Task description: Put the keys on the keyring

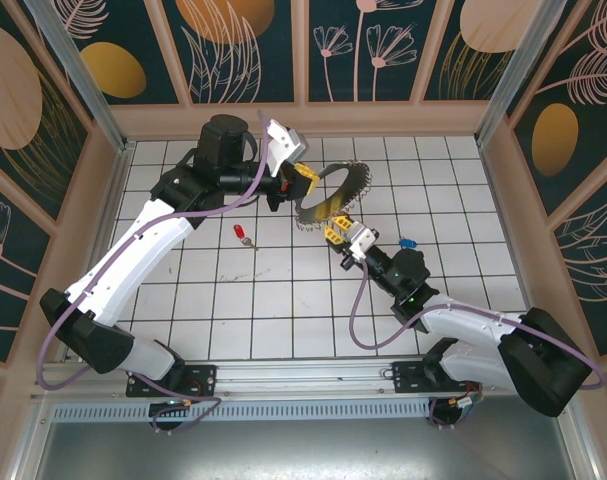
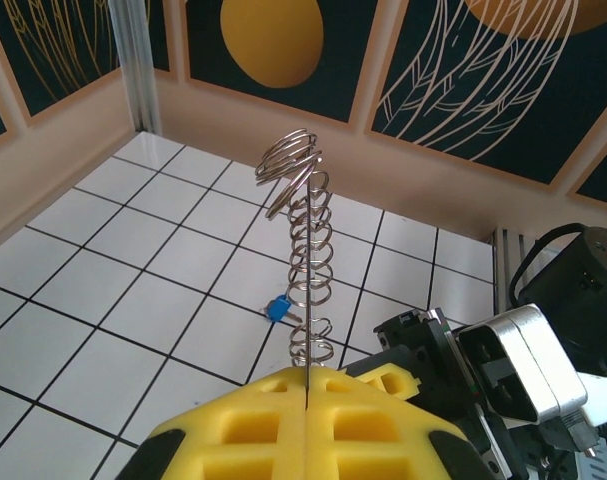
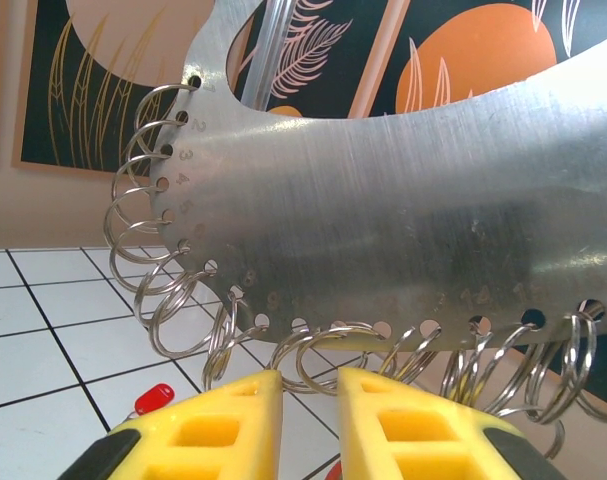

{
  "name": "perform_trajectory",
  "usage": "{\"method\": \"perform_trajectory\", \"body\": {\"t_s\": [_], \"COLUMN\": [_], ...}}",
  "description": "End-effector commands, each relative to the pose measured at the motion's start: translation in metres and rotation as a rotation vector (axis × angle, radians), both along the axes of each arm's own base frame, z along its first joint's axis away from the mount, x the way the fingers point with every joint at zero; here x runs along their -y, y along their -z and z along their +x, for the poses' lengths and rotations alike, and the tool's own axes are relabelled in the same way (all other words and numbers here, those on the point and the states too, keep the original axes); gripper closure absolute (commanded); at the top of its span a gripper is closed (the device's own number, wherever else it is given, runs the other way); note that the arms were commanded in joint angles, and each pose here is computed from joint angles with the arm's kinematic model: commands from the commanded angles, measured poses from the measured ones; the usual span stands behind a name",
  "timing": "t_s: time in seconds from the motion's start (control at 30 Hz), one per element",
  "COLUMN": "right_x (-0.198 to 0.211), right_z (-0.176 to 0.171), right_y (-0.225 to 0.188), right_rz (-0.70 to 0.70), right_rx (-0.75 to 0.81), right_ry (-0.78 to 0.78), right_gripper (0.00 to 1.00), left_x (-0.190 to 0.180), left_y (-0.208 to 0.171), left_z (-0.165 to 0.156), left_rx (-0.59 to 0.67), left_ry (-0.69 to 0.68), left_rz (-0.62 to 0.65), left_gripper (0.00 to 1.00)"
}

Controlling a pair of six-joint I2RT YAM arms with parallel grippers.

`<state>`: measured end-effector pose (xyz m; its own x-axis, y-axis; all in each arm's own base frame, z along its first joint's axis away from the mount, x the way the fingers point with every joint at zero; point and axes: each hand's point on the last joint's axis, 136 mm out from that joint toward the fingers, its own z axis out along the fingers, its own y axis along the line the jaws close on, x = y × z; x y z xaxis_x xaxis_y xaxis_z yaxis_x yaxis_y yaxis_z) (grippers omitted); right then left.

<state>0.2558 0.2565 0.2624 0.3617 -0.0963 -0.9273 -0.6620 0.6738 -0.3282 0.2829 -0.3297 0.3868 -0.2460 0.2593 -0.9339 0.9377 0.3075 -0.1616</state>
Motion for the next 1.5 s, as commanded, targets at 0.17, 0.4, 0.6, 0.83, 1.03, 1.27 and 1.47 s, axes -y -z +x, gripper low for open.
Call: {"method": "perform_trajectory", "body": {"t_s": [0.17,0.4,0.6,0.83,1.03,1.27,1.47], "right_x": [0.008,0.003,0.001,0.005,0.012,0.013,0.014], "right_z": [0.011,0.011,0.011,0.016,0.021,0.019,0.015], "right_y": [-0.036,-0.032,-0.030,-0.035,-0.028,0.000,-0.001], "right_rz": [0.104,0.094,0.089,0.115,0.113,0.026,0.039], "right_rx": [0.071,0.060,0.047,0.051,0.027,-0.025,-0.039], "right_ry": [0.071,0.048,0.038,0.072,0.123,0.128,0.111], "right_gripper": [0.78,0.73,0.68,0.71,0.92,0.91,0.88], "left_x": [0.000,-0.002,-0.001,-0.001,-0.004,-0.008,-0.007], "left_y": [-0.023,-0.023,-0.024,-0.023,-0.025,-0.032,-0.030], "left_z": [-0.008,-0.007,-0.006,-0.005,-0.005,-0.004,-0.004], "left_rx": [0.047,0.051,0.053,0.049,0.063,0.098,0.092], "left_ry": [0.018,0.006,0.003,0.002,-0.018,-0.043,-0.036], "left_rz": [-0.060,-0.061,-0.064,-0.062,-0.064,-0.075,-0.074], "left_gripper": [1.00,1.00,1.00,1.00,1.00,1.00,1.00]}}
